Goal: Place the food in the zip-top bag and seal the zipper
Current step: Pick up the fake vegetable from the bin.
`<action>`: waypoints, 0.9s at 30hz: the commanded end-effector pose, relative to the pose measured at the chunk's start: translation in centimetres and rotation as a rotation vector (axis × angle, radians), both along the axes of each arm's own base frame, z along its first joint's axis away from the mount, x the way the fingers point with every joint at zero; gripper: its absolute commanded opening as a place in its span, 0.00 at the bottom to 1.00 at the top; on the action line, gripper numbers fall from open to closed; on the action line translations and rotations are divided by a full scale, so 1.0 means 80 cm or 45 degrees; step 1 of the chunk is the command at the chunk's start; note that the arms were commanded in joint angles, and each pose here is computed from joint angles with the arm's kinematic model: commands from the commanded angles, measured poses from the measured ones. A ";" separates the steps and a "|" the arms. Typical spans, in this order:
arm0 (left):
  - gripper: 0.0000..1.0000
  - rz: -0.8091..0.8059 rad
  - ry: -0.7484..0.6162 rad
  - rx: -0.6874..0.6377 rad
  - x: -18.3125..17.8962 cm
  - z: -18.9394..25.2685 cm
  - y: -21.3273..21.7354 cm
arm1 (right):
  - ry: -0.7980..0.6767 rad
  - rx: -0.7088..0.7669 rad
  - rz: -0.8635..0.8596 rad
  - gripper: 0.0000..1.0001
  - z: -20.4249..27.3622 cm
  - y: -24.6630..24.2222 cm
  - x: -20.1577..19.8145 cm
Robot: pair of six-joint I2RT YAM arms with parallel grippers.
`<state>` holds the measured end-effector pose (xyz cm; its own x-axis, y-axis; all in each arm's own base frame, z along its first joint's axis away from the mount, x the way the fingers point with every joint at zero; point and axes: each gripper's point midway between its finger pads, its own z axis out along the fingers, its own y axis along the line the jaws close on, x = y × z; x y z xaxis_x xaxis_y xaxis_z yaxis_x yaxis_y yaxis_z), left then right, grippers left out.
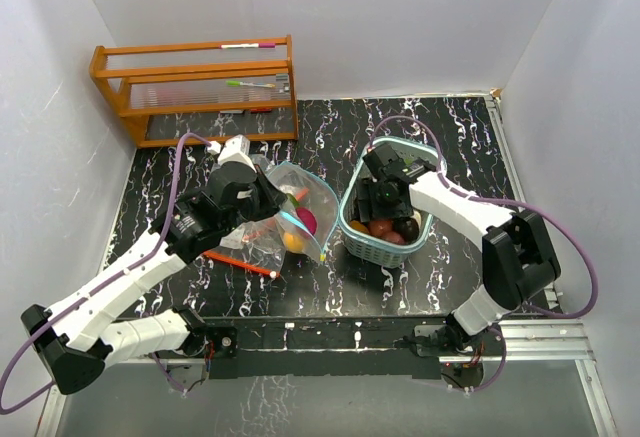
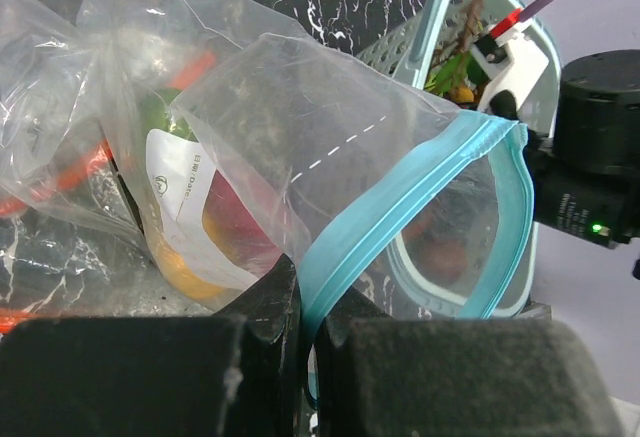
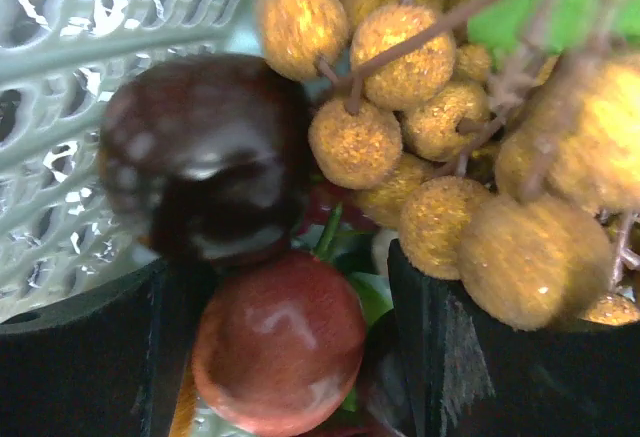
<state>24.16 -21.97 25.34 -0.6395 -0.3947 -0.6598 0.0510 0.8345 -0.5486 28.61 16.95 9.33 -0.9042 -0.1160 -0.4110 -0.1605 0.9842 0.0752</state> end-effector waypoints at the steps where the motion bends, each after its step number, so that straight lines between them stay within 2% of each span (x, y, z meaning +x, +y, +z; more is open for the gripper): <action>1: 0.00 0.030 -0.040 -0.022 0.000 0.010 0.011 | 0.136 -0.126 -0.006 0.72 -0.039 -0.026 -0.030; 4: 0.00 0.035 -0.033 -0.027 -0.002 0.007 0.012 | 0.142 -0.135 -0.014 0.68 -0.047 -0.028 -0.031; 7: 0.00 0.035 -0.029 -0.028 -0.002 0.006 0.012 | 0.129 -0.117 -0.020 0.54 -0.044 -0.025 -0.028; 14: 0.00 0.040 -0.038 -0.030 -0.004 0.010 0.016 | -0.031 0.013 -0.026 0.34 0.032 -0.006 -0.006; 20: 0.00 0.040 -0.040 -0.033 -0.004 0.009 0.016 | -0.195 0.227 0.025 0.29 0.113 0.017 -0.003; 27: 0.00 0.031 -0.026 -0.036 -0.002 0.006 0.011 | -0.264 0.231 -0.003 0.28 0.146 0.006 -0.009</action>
